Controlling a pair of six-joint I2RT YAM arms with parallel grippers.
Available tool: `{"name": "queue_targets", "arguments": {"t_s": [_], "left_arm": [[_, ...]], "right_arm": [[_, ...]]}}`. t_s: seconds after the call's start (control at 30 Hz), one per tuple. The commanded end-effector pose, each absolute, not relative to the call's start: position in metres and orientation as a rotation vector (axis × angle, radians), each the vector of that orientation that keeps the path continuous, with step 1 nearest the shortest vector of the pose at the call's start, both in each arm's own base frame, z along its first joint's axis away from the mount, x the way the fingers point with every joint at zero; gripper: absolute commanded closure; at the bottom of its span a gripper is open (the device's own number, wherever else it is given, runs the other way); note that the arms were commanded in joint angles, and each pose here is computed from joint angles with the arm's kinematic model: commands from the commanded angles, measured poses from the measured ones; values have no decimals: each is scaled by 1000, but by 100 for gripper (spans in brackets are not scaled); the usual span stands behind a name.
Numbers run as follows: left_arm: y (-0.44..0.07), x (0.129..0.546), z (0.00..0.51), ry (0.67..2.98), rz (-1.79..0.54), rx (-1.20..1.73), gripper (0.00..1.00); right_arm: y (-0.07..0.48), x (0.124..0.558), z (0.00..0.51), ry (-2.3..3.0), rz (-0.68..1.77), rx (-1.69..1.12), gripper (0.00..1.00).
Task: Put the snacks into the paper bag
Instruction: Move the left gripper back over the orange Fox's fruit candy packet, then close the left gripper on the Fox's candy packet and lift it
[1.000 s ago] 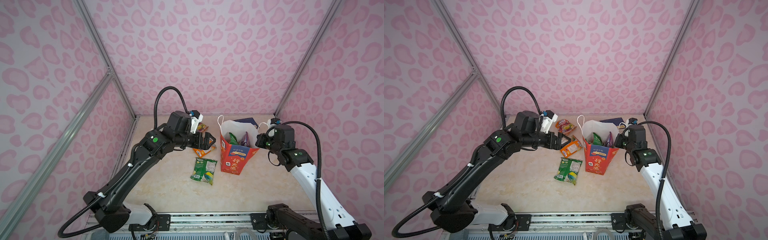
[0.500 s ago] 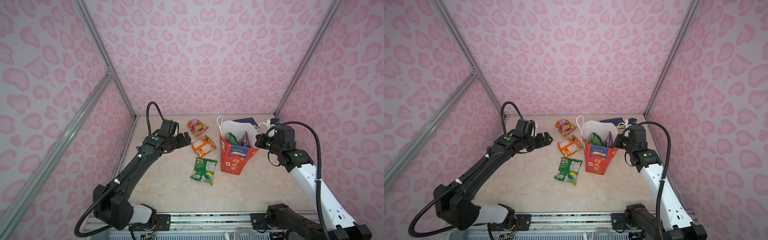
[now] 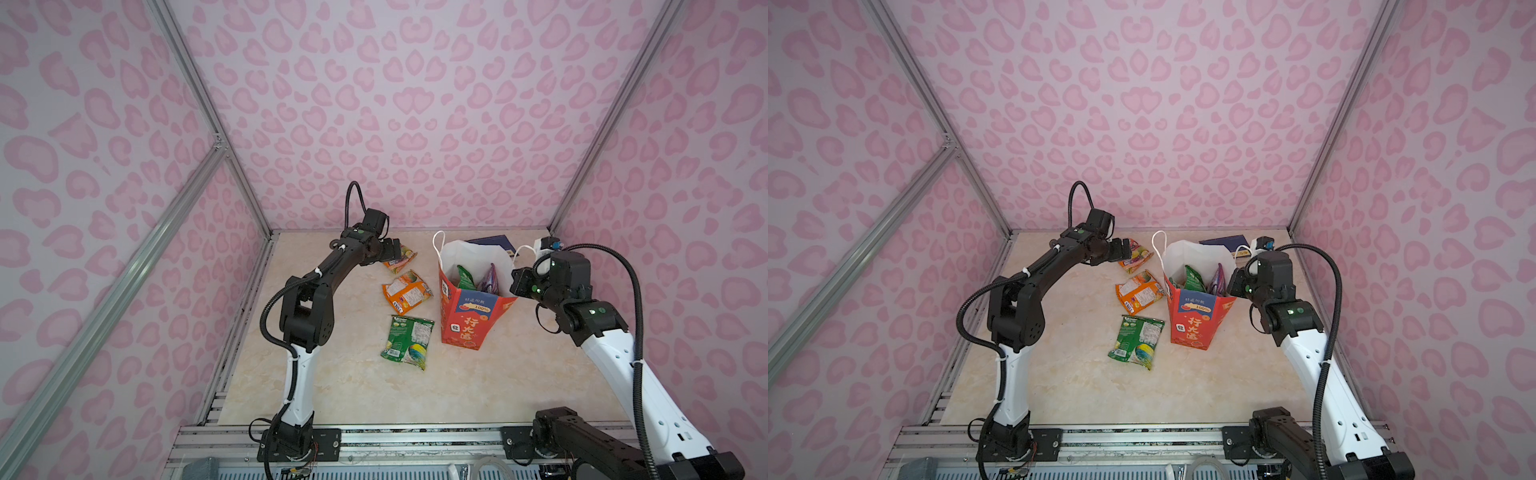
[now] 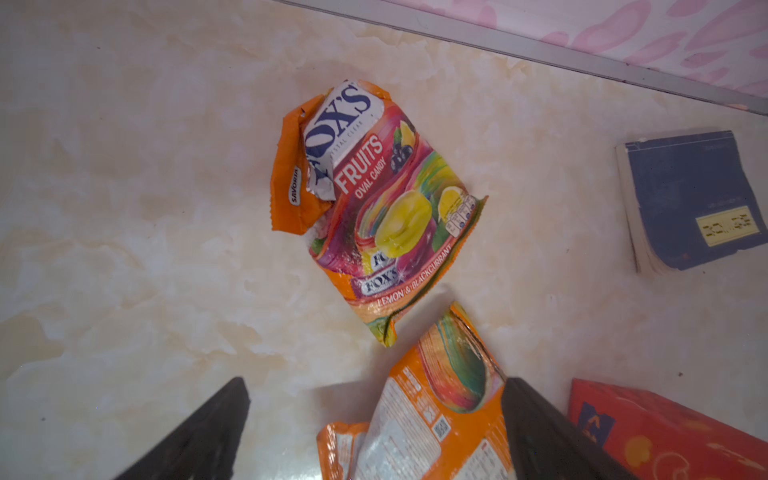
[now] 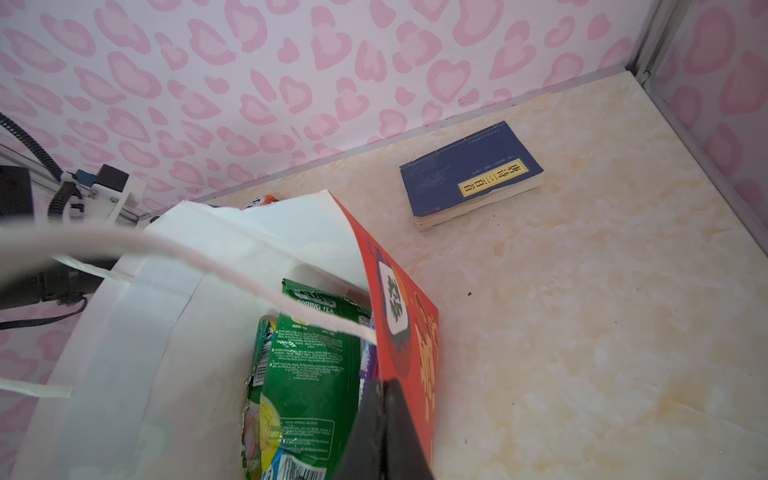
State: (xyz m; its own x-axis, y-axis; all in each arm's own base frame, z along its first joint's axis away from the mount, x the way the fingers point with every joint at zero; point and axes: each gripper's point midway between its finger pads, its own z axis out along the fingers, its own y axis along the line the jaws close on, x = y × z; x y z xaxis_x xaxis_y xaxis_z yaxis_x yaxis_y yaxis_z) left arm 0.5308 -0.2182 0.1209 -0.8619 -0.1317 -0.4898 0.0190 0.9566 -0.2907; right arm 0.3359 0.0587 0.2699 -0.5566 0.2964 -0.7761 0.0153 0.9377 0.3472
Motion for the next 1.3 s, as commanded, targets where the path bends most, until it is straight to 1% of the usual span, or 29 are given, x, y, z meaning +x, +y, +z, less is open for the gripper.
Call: {"name": "queue_targets", "arguments": {"t_s": [0.0,0.17,0.33,0.53,0.63,0.77,0.8,0.9,1.13,1.27], "left_arm": [[-226,544,111,2590,-463,-78,2],[-236,561,99,2587,-509,-89,2],[-241,570,79,2619,-521,-106,2],[-226,573,52,2655,-415,-212,2],[-224,575,42,2665,-409,-229,2],[-219,577,31,2680,-382,-260,0],[-219,578,31,2680,-385,-266,2],[-217,578,27,2686,-389,-295,10],[-218,574,17,2721,-453,-331,44],[-216,569,22,2727,-470,-358,57]], "right_arm": [[61,341,276,2099,392,209,100],[63,341,276,2098,407,204,100],[66,341,275,2101,425,198,100],[66,341,276,2098,429,196,100],[68,341,276,2097,437,191,100],[68,340,277,2094,440,191,100],[68,340,277,2094,440,191,100],[68,340,277,2093,443,189,100],[69,339,279,2087,445,186,100],[69,339,278,2090,446,185,100]]}}
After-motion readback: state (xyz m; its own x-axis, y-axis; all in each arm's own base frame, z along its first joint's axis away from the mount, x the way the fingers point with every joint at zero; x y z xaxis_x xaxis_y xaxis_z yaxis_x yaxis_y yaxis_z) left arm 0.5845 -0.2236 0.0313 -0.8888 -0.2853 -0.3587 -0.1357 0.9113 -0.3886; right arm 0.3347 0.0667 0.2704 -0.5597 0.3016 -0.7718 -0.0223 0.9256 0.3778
